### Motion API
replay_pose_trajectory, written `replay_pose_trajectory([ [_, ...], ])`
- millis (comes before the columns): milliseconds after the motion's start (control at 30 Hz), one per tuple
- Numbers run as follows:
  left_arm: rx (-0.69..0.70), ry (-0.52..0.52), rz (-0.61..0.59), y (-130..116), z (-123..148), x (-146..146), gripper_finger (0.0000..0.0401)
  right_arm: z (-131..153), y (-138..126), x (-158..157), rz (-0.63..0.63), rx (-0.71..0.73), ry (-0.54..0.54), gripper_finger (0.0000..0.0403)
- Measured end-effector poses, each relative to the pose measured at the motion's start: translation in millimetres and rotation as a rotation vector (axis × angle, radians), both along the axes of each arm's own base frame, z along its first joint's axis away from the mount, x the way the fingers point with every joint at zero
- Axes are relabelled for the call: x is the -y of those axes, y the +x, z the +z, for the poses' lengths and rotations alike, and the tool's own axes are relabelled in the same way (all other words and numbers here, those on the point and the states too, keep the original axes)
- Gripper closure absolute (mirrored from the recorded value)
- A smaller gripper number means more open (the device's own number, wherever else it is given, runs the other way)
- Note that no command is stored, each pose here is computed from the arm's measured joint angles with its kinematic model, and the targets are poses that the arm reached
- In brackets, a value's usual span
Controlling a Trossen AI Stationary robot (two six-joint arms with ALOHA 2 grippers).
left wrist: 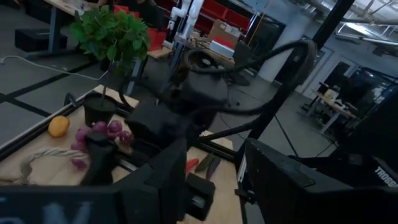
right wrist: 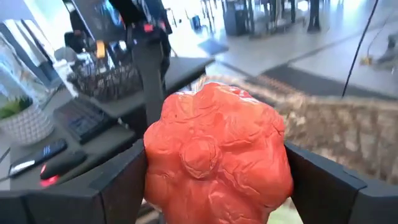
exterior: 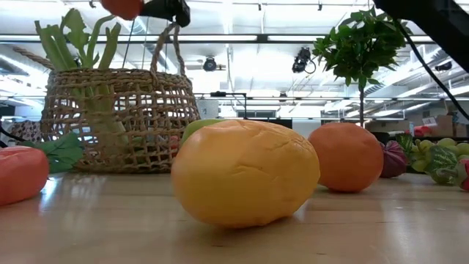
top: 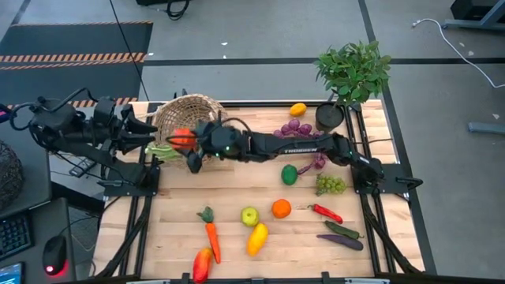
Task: Build produce basket
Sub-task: Put the orange pumpkin into the brown basket
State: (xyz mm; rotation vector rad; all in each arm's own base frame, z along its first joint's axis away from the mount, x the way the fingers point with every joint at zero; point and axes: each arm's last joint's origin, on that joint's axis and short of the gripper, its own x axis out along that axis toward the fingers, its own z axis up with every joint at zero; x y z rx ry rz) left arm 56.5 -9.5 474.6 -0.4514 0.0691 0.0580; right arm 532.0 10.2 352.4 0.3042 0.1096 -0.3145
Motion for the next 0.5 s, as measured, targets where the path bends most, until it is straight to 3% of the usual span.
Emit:
replay_pose_trajectory([
  [233, -0.015, 0.008, 0.016, 6.5, -0.6, 2.0, 0.0229, 3.6, 0.0, 37.3, -0.048, 0.0, -0.111, 0.0062],
  [500, -0.012, 0.009, 0.042, 6.8, -0.2, 1.5, 0.0229, 4.6, -2.3, 65.1, -0.022, 0.006, -0.085, 0.0014],
])
